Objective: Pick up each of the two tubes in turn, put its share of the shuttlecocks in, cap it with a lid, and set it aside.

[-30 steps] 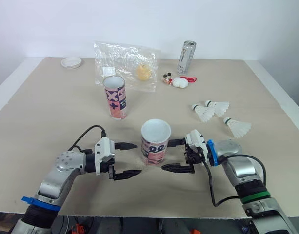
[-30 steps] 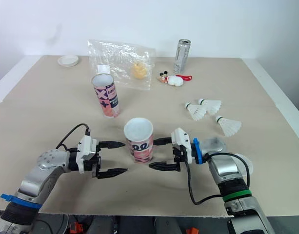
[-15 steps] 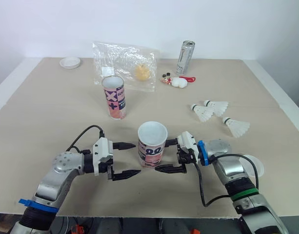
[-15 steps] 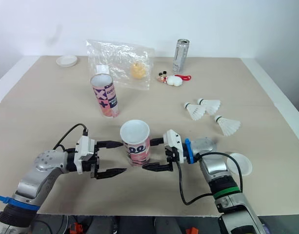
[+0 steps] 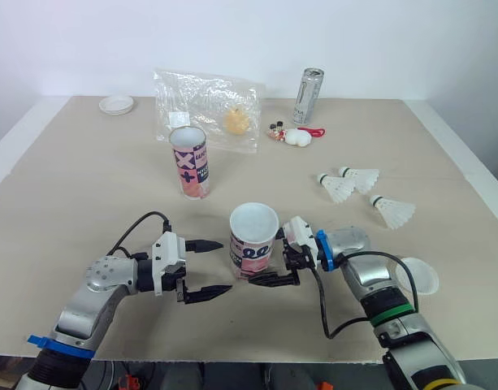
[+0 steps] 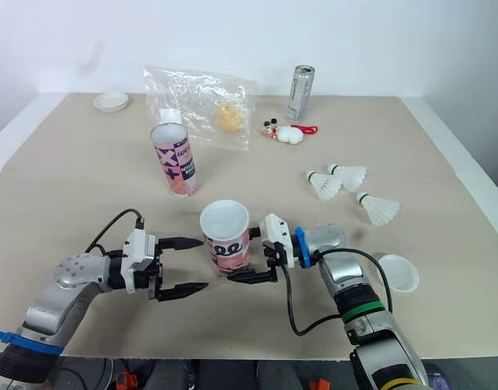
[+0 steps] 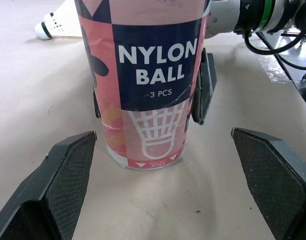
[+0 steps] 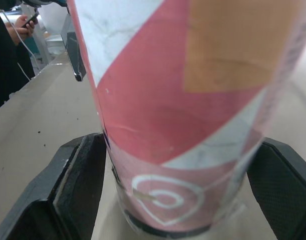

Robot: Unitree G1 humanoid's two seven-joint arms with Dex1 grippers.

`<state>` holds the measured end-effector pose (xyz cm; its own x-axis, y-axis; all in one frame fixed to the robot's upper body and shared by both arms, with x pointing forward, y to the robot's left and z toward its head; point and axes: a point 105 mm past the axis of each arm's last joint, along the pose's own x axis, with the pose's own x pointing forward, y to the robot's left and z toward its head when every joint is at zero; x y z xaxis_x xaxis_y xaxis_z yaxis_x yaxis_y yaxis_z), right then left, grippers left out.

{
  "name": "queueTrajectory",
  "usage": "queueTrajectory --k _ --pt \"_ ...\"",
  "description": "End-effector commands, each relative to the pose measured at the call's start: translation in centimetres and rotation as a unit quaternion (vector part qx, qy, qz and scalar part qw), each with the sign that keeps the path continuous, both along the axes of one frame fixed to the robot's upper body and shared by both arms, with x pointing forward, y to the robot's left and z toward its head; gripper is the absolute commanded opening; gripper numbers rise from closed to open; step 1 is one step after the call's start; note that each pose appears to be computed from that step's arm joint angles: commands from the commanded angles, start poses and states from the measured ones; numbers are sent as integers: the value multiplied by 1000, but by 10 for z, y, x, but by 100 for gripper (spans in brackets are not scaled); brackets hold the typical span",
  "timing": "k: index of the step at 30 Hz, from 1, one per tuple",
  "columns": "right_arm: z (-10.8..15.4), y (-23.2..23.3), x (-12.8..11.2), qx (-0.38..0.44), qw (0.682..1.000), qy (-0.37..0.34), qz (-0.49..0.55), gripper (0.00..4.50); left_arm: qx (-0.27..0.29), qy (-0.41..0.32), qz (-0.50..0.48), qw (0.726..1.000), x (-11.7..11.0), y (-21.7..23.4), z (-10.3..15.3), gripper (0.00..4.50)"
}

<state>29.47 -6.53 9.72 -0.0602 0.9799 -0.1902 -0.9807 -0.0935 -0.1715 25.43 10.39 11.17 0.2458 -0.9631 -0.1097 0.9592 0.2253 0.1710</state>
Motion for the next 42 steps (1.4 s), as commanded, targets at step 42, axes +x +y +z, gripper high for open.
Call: queueTrajectory --k 42 --pt "90 -50 -1 176 959 -37 -221 296 -6 -30 -50 998 -1 -20 17 450"
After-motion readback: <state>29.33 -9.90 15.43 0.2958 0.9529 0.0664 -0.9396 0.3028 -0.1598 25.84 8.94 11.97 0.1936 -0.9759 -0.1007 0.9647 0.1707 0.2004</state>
